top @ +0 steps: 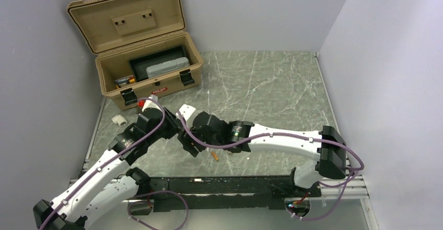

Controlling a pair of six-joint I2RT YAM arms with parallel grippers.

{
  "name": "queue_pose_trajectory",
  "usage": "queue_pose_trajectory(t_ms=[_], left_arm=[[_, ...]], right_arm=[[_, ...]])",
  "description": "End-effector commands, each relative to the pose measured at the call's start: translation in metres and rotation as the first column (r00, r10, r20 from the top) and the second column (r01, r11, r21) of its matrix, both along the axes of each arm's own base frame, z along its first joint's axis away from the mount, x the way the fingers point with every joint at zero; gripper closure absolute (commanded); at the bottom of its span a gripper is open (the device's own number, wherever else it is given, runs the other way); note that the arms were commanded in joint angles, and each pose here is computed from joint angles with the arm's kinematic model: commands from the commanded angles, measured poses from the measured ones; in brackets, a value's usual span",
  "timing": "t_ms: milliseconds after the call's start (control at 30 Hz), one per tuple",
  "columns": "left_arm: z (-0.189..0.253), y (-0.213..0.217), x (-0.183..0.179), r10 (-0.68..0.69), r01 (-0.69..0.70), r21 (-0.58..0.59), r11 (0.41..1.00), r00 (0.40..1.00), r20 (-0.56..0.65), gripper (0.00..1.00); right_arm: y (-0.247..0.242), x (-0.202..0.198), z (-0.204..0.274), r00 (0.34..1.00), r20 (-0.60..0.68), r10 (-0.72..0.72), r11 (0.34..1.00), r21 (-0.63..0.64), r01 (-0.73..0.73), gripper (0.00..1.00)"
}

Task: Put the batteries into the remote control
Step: Load the battery into the remote control.

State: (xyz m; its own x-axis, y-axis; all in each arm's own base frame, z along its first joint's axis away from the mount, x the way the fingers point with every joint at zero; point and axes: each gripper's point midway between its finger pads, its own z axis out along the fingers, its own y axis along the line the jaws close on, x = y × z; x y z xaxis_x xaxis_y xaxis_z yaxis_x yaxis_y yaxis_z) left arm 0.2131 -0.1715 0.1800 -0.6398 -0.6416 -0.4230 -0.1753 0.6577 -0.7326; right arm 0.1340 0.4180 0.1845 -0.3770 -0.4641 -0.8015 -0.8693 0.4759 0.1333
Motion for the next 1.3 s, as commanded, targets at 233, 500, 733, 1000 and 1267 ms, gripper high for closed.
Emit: queue_pose_trajectory(t_ms=[233,500,733,1000,1267], left_arm=[[0.01,0.0,0.003,0.006,-0.006,0.005,1.0,1.0,0.01,1.0],[0.012,-0.002,0.002,-0.016,0.016,0.007,1.0,1.0,0.025,1.0],[0.015,-0.006,0.0,-0.046,0.046,0.0,0.999,0.998,0.033,1.0],[0.016,-0.008,-0.002,-0.058,0.059,-0.017,0.998,0.998,0.036,1.0],[0.018,-0.011,-0.002,-0.068,0.07,-0.028,0.997,0.997,0.042,1.0]], right_arm=[[0.016,0.001,0.017,1.0,0.018,0.022,0.999,0.034,-0.023,0.47],[0.018,-0.001,0.015,0.999,0.011,0.036,0.999,0.034,-0.036,0.49],[0.017,-0.001,0.009,0.999,0.014,0.043,0.999,0.006,-0.043,0.51],[0.016,-0.001,0.006,0.999,0.015,0.048,0.999,-0.003,-0.048,0.57],[0.016,-0.001,0.004,0.998,0.017,0.055,0.998,-0.008,-0.055,0.63]])
